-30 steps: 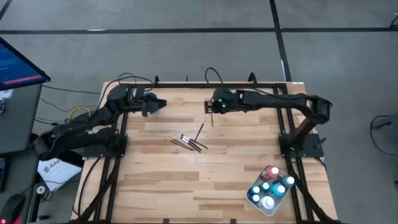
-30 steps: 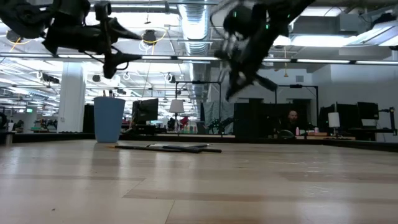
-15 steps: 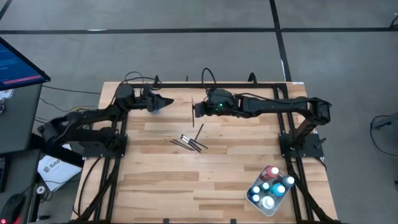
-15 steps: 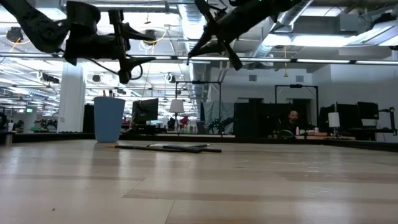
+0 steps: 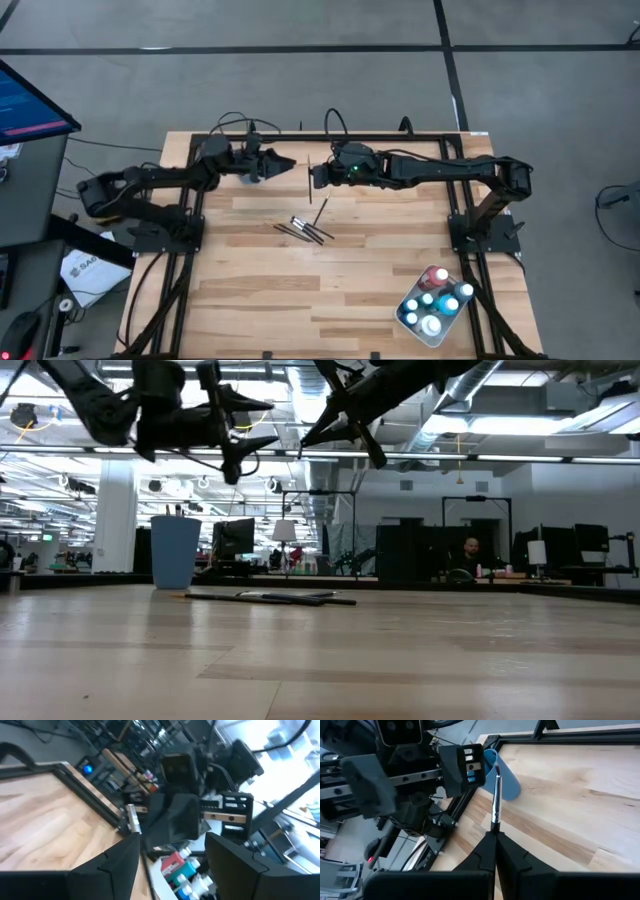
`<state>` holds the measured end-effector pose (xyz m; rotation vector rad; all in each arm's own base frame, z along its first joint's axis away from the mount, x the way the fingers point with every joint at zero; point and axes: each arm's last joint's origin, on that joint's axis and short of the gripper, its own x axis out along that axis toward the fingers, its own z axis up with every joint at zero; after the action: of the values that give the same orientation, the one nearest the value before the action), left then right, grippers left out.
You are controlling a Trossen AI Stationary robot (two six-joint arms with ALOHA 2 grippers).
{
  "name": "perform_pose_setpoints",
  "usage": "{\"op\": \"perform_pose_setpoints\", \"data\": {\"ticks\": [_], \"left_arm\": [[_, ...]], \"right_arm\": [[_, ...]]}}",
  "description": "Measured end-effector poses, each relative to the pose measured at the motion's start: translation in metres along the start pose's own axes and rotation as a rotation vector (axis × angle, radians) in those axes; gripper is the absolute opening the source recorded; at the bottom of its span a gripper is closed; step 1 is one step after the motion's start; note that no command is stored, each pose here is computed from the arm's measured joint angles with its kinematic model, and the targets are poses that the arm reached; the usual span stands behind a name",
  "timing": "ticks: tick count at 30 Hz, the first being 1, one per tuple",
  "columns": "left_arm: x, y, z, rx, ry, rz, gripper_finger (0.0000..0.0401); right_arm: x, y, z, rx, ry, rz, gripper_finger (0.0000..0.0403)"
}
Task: Pick & Place Paint Supplies
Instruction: Put the silver paint brush into the blue cup
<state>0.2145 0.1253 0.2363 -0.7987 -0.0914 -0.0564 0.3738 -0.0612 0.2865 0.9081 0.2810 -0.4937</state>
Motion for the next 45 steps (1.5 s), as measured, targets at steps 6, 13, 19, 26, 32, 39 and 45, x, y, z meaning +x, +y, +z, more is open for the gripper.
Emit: {"op": "perform_pose_setpoints", "data": {"ticks": [6, 13, 19, 26, 32, 39, 45], "left_arm": [[0.015, 0.008, -0.001, -0.02, 0.033, 0.008, 0.0216], [0.019, 0.017, -0.004, -0.019, 0.029, 0.047, 0.0214], [0.029, 0.007, 0.003, 0.026, 0.017, 0.007, 0.0214], [0.038, -0.002, 0.002, 0.061, 0.046, -0.02, 0.0214], [0.038, 0.0, 0.001, 0.052, 0.06, -0.002, 0.0214], [0.031, 0.012, -0.007, 0.083, 0.219, 0.036, 0.0214], [0.027, 0.019, -0.036, 0.213, 0.467, 0.088, 0.0214]], "right_arm": [[0.0, 0.001, 0.0, -0.002, -0.001, 0.004, 0.0], [-0.001, 0.004, -0.004, -0.007, 0.009, 0.015, 0.0], [-0.001, 0.005, -0.005, -0.009, 0.013, 0.018, 0.0], [-0.001, 0.005, -0.006, -0.009, 0.014, 0.02, 0.0], [-0.001, 0.005, -0.006, -0.009, 0.014, 0.019, 0.0], [-0.002, -0.003, -0.014, -0.024, 0.089, -0.073, 0.0], [-0.005, -0.012, -0.023, -0.07, 0.171, -0.175, 0.0012]]}}
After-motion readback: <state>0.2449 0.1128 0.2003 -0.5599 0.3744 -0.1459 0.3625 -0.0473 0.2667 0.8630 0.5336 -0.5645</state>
